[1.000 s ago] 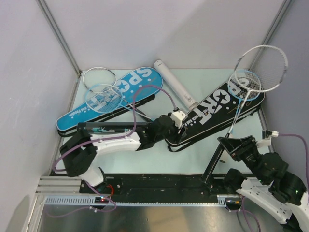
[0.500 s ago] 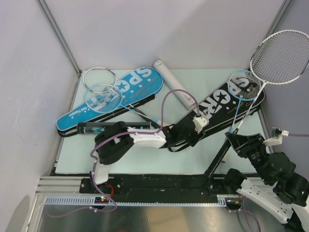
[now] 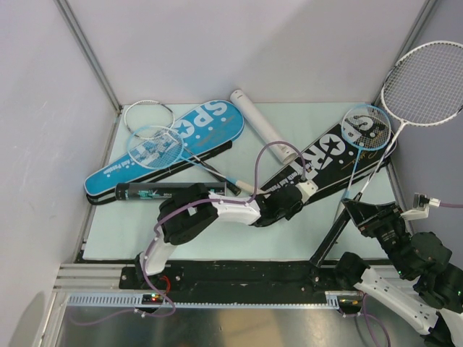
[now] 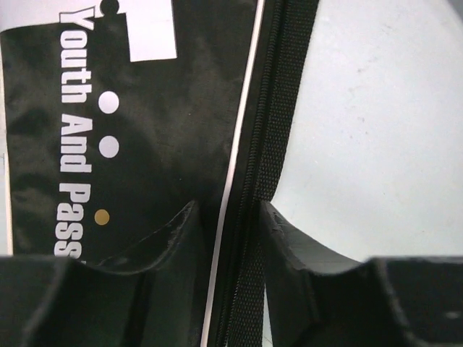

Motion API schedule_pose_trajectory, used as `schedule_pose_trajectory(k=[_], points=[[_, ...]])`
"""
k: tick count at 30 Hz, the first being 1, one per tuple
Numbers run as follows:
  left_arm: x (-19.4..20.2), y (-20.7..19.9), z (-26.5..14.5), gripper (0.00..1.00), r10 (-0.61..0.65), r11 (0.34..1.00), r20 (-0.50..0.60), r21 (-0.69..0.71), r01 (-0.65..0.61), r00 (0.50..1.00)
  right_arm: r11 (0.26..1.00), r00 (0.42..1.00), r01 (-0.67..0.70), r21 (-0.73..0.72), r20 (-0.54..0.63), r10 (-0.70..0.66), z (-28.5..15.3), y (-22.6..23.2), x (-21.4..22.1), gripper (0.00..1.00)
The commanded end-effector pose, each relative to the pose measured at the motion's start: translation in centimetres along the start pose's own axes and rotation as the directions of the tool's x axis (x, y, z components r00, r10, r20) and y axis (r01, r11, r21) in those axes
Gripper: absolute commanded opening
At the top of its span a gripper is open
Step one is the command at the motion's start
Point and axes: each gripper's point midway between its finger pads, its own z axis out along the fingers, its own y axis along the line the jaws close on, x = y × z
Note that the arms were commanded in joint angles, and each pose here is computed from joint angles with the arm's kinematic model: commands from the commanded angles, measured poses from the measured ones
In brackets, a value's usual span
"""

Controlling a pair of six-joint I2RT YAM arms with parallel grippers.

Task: Pack up the badminton gear
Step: Open the racket bag at the center of the board.

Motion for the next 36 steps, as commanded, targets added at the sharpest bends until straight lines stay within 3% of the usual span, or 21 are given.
schedule_pose_trajectory(k=[1, 5, 7, 11, 14, 20, 25, 30, 36], points=[[1.1, 1.0, 1.0, 0.34, 0.017, 0.997, -0.052, -0.078, -0.021, 0.998, 0.998, 0.998, -0.028, -0.065, 0.046, 0.031, -0.8, 1.7, -1.9, 0.00], [-1.3, 1.2, -0.5, 0.07, -0.002, 0.996, -0.038, -0.088, -0.001, 0.999, 0.996, 0.998, -0.032, -0.082, 0.052, 0.036, -1.0, 2.0, -2.1, 0.00], [-4.0, 1.4, -2.8, 0.02, -0.021, 0.996, -0.003, -0.084, 0.021, 1.000, 0.996, 0.998, -0.030, -0.088, 0.055, 0.035, -1.0, 2.1, -2.2, 0.00], [-10.9, 1.6, -9.0, 0.00, -0.074, 0.996, 0.111, -0.030, 0.078, 0.991, 0.997, 0.999, -0.017, -0.075, 0.044, 0.020, -0.8, 1.9, -1.9, 0.00], [-13.9, 2.6, -12.7, 0.00, -0.092, 0.994, 0.139, -0.043, 0.099, 0.986, 0.997, 0.999, -0.013, -0.074, 0.041, 0.016, -0.8, 2.0, -1.8, 0.00], [-15.4, 5.3, -17.6, 0.00, -0.087, 0.984, 0.137, -0.145, 0.107, 0.987, 0.997, 0.999, -0.003, -0.082, 0.048, 0.007, -0.9, 2.0, -2.0, 0.00], [-17.6, 5.9, -20.6, 0.00, -0.109, 0.981, 0.168, -0.139, 0.133, 0.980, 0.998, 1.000, 0.027, -0.056, -0.004, -0.027, -0.3, 1.7, -0.6, 0.00], [-19.8, 7.0, -23.0, 0.00, -0.185, 0.961, 0.218, -0.164, 0.223, 0.958, 0.998, 0.994, 0.049, -0.025, -0.095, -0.051, 0.4, 1.1, 1.7, 0.00], [-19.6, 10.8, -24.5, 0.00, -0.304, 0.895, 0.257, -0.254, 0.368, 0.917, 1.000, 0.972, 0.026, -0.003, -0.232, -0.026, 1.0, -0.2, 5.8, 0.00]])
